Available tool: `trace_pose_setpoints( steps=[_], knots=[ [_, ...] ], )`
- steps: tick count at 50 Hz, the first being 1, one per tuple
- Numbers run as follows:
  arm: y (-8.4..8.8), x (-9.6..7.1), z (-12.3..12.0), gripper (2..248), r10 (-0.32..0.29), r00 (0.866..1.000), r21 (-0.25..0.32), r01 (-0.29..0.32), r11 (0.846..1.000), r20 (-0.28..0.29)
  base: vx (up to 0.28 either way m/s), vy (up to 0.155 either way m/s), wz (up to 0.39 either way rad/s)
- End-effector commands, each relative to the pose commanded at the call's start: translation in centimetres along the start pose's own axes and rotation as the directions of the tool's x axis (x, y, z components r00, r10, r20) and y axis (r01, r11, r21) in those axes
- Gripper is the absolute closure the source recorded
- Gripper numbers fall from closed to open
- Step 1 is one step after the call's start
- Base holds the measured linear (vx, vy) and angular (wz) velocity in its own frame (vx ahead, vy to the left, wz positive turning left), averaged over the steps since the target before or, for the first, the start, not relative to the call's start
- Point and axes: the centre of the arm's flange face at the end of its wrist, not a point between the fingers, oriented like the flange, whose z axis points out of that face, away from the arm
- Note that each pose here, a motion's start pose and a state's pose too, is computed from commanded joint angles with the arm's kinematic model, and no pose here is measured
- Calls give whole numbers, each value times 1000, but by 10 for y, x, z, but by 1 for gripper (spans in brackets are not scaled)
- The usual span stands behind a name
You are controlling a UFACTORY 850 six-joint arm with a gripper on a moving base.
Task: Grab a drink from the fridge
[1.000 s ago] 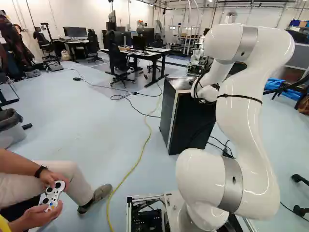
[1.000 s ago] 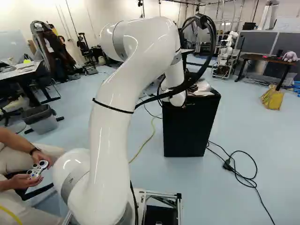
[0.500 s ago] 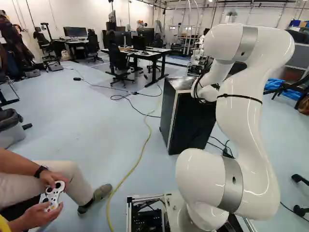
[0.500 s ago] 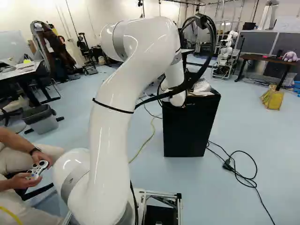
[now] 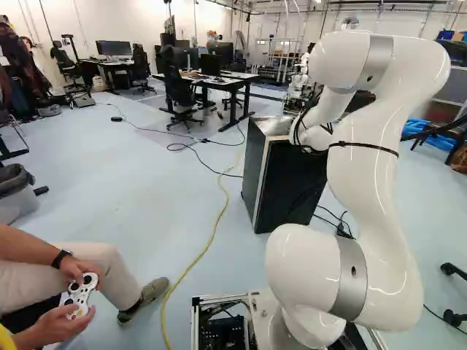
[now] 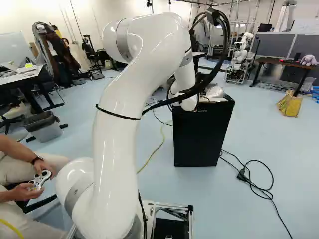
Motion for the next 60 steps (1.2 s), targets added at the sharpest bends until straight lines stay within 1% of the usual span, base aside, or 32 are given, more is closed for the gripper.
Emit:
trace_pose_setpoints(
  steps=[28,45,60],
  knots=[
    [-1,31,-4,151,-9,999,0,9,1000,-47,0,0,0],
    [-3,33,-6,151,-10,999,2,10,1000,-48,0,0,0],
    [-13,35,-15,151,-10,999,10,10,1000,-41,0,0,0]
  ],
)
